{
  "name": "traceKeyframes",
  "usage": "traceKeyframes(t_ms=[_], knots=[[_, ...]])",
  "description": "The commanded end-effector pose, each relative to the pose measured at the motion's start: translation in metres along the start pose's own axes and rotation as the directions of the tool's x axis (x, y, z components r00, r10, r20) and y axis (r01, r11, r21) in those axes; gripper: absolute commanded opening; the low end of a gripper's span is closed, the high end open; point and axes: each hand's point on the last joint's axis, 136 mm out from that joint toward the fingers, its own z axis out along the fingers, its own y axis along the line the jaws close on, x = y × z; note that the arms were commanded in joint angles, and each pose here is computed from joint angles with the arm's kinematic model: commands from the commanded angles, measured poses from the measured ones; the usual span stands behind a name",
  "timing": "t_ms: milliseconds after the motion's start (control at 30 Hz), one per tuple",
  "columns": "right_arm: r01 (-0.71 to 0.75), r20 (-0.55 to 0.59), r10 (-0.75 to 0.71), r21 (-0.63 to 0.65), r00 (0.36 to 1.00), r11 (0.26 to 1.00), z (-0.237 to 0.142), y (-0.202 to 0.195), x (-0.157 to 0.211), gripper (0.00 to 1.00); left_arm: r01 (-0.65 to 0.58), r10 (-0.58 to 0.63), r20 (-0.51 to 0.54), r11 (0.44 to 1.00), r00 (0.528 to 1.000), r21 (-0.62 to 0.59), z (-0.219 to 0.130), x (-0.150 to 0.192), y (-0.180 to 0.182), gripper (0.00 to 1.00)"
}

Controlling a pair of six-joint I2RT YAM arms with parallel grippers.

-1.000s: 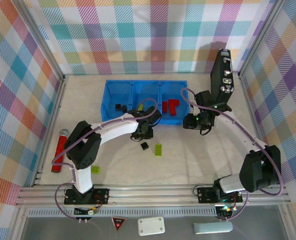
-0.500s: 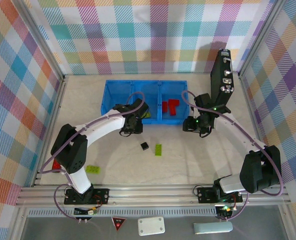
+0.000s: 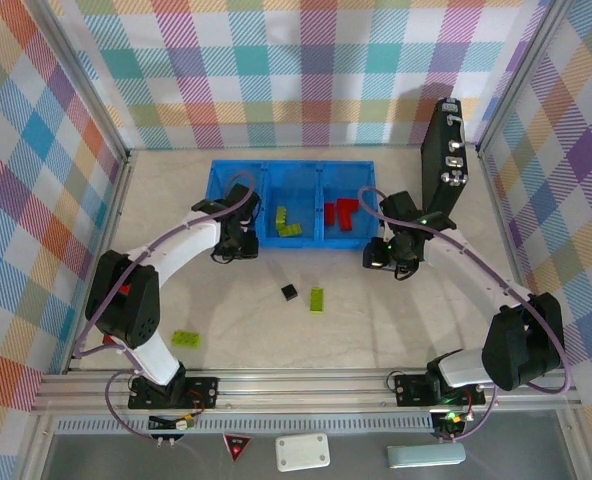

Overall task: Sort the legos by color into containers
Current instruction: Place the lego in the container.

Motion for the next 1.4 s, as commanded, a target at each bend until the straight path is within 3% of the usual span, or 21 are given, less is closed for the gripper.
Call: traceKeyframes(t_ms=[0, 467, 733, 1367], knots=[[-0.019, 0.009, 0.019, 0.019, 1.000, 1.000, -0.010, -0.001, 0.002, 0.48, -0.025, 0.024, 0.015, 0.999, 1.000, 0.038, -0.012, -0.008, 0.006, 0.33], [0.011, 0.016, -0.012, 0.021, 1.000, 1.000, -0.020, 0.006, -0.007, 0.48, 0.012, -0.013, 0.032, 0.999, 0.999, 0.040, -0.007, -0.070, 0.019, 0.33], [0.022, 0.013, -0.023, 0.021, 1.000, 1.000, -0.023, 0.007, -0.007, 0.48, 0.008, -0.007, 0.038, 1.000, 0.999, -0.025, 0.012, -0.098, 0.023, 0.33], [0.034, -0.002, -0.034, 0.021, 0.999, 0.999, -0.015, 0.009, -0.008, 0.48, 0.004, -0.010, -0.044, 0.989, 0.999, -0.150, 0.072, -0.096, 0.050, 0.35]])
